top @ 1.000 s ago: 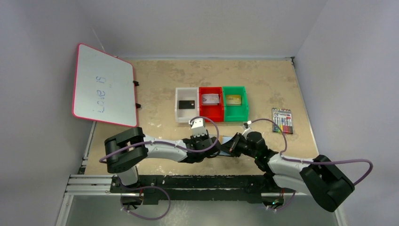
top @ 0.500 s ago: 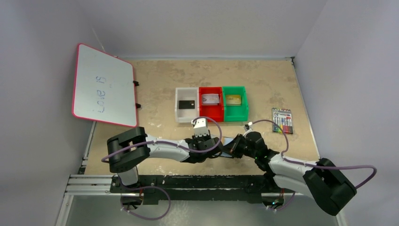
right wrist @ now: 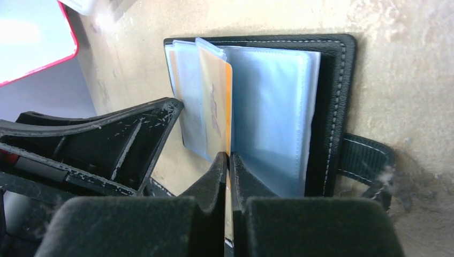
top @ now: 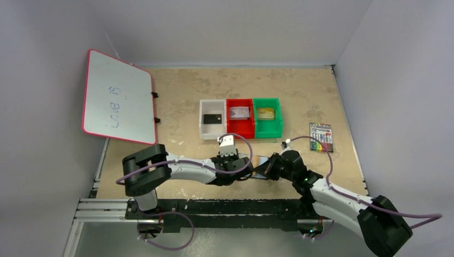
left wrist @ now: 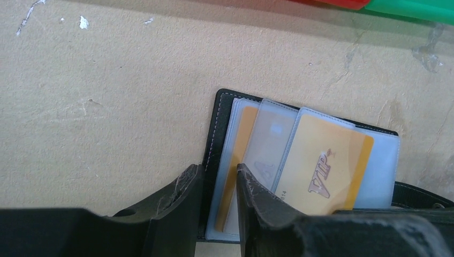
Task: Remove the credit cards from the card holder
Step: Remove the credit card from the card holder.
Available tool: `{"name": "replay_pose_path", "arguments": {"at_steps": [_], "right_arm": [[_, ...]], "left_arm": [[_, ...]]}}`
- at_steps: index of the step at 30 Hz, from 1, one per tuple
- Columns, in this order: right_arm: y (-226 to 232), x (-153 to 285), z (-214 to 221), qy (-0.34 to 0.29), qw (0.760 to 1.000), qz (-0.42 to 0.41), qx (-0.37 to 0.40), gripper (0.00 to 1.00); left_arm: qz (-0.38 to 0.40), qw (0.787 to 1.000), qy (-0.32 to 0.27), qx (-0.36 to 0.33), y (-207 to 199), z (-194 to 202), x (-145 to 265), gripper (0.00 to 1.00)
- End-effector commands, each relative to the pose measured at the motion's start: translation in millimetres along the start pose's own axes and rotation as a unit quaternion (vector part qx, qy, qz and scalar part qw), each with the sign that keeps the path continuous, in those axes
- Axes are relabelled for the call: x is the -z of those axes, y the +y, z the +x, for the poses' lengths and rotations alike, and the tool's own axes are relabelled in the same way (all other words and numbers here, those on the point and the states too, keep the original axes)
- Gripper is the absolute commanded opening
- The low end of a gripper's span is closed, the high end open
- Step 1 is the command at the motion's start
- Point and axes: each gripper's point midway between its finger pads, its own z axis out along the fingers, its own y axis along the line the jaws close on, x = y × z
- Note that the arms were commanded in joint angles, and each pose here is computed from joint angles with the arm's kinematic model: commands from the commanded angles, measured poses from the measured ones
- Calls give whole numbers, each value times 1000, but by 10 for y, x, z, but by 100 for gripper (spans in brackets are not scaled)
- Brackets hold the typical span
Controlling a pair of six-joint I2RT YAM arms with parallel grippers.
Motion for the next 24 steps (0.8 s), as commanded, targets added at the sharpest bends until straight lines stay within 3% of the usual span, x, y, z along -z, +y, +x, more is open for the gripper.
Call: {"name": "replay_pose_path", "arguments": {"at_steps": [1,5,14,18,24], "right_arm": [[204,8,-12,16,997,-30,73,0],[549,-22,119,62,982,-124,129,0],[762,-286,278,136,954,-187,189,0],[703,-354,314,150,956,-176,182,0],[490,-412,354,158,967,-134,146,0]], "left_arm": [[-31,999,4,-42,214,-31,68,30],[-14,1000,-14,-14,151,-220,195,32],[-20,996,-72,50,451,-692,554,45],[7,997,-63,54,459,-676,602,45],[104,991,-23,76,6,-517,499,44]]}}
